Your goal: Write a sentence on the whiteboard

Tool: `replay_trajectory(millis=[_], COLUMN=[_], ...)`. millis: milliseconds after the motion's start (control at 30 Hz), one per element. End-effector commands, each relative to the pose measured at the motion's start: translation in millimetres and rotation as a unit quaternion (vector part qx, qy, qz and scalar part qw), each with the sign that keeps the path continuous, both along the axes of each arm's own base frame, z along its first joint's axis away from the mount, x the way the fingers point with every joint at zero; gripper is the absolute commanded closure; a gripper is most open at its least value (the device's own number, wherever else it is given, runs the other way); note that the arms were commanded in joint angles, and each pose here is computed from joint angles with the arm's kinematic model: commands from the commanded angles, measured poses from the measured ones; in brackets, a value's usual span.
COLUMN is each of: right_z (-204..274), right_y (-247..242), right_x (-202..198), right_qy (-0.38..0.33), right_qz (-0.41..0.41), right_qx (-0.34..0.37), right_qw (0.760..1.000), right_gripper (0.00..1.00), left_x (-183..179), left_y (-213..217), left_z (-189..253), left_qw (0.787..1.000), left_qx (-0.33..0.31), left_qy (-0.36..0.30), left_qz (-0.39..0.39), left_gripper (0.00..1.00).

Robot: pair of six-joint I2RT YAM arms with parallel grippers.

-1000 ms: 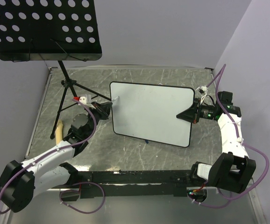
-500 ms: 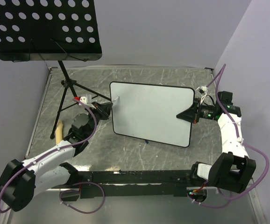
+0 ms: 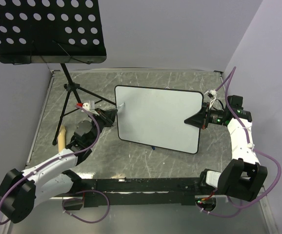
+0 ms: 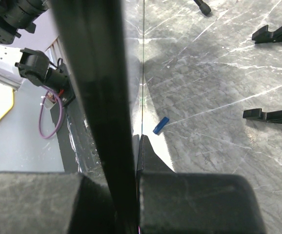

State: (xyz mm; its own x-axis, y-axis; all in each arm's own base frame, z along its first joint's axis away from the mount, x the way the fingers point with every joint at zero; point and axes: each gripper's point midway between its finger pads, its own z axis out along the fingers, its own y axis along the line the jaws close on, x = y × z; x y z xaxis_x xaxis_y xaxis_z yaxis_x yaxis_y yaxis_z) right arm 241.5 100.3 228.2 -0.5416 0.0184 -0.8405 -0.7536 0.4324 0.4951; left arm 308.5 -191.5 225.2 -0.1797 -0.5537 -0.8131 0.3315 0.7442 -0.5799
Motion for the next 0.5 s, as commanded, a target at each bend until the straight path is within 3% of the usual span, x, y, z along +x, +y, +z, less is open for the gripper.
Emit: replay_trajectory(millis=[0, 467], right_z=[53, 53], right_y=[14, 14], right_x=[-8, -8], right_qy=[-0.079, -0.079], right_qz=[0.054, 0.054], right_qx=[0.079, 0.079], right_qw=[0.992, 0.992], right_gripper=[1.0, 1.0], left_x=[-7, 0], left_y=[-3, 0], left_z=[9, 25], left_qw=[1.0, 0.999], left_qx=[-0.018, -0.023], left_qy=[-0.011, -0.027], left_qz=[-0.012, 0.005], left_gripper=[0.99, 0.99])
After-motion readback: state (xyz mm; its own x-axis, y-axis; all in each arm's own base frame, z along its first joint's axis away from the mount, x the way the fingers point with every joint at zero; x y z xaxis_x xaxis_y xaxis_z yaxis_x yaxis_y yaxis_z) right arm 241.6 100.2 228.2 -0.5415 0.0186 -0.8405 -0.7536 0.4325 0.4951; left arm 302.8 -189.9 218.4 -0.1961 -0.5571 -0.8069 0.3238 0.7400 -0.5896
